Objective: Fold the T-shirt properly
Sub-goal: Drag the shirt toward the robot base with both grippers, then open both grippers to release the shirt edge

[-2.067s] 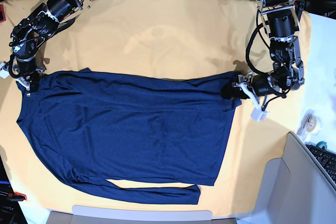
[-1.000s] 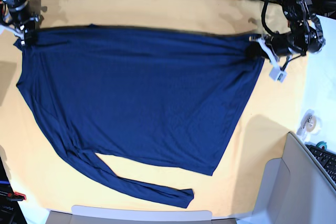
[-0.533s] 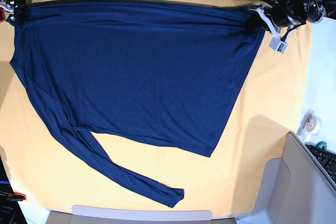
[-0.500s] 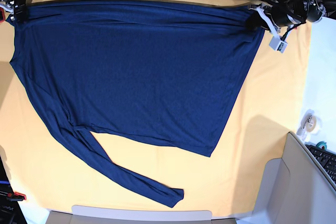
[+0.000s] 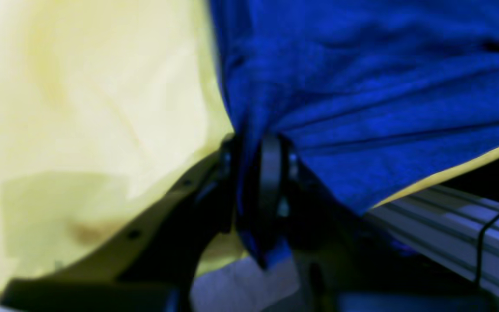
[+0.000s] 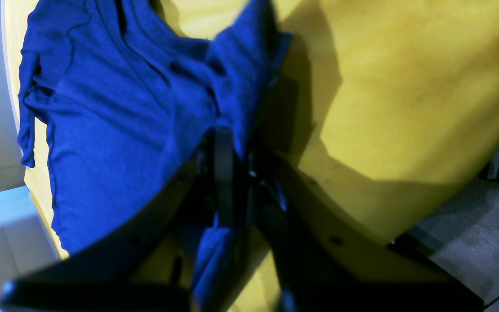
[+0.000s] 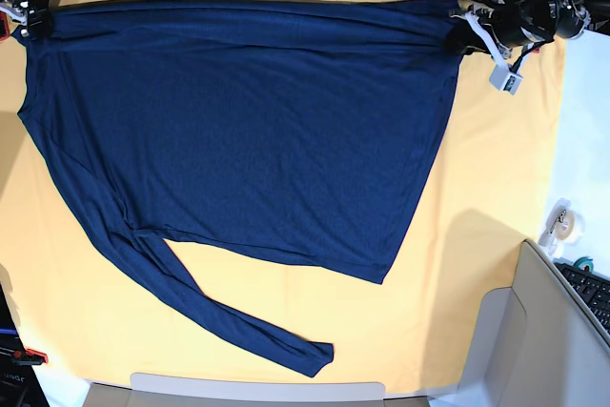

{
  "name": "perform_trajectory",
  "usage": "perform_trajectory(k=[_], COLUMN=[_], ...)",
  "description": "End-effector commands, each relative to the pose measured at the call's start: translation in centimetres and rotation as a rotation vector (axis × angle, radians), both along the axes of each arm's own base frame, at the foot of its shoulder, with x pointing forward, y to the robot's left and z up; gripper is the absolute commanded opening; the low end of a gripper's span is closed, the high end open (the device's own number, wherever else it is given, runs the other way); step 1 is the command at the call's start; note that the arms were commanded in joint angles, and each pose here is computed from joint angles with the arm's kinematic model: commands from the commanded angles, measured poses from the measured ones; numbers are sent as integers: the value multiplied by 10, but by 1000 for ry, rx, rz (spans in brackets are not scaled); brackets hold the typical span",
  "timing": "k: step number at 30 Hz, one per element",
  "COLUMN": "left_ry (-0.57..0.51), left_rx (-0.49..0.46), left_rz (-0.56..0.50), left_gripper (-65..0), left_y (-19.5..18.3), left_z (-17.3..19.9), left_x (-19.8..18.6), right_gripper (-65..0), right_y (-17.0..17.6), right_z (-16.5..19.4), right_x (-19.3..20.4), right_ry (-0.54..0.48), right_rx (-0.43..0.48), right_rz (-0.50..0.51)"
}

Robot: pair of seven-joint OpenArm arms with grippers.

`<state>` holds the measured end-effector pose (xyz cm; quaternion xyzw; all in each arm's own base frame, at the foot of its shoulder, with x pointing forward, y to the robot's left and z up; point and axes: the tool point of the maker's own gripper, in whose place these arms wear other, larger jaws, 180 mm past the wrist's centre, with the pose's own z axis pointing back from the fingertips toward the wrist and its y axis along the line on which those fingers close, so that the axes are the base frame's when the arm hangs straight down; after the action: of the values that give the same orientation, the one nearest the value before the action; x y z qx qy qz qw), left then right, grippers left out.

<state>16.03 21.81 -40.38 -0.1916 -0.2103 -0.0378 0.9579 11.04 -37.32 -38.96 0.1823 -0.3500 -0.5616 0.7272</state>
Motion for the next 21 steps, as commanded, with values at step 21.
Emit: perform_trajectory(k=[21], left_ry=[-20], left_rx=[43], left_rz=[62], left_gripper=[-518], left_y=[26], left_z=[10], left_x=[-2], right_gripper=[-410], right_y=[-4], right_z=[-4], right_x=[-66], right_ry=[120], right_rx=[38], right_rz=[-45])
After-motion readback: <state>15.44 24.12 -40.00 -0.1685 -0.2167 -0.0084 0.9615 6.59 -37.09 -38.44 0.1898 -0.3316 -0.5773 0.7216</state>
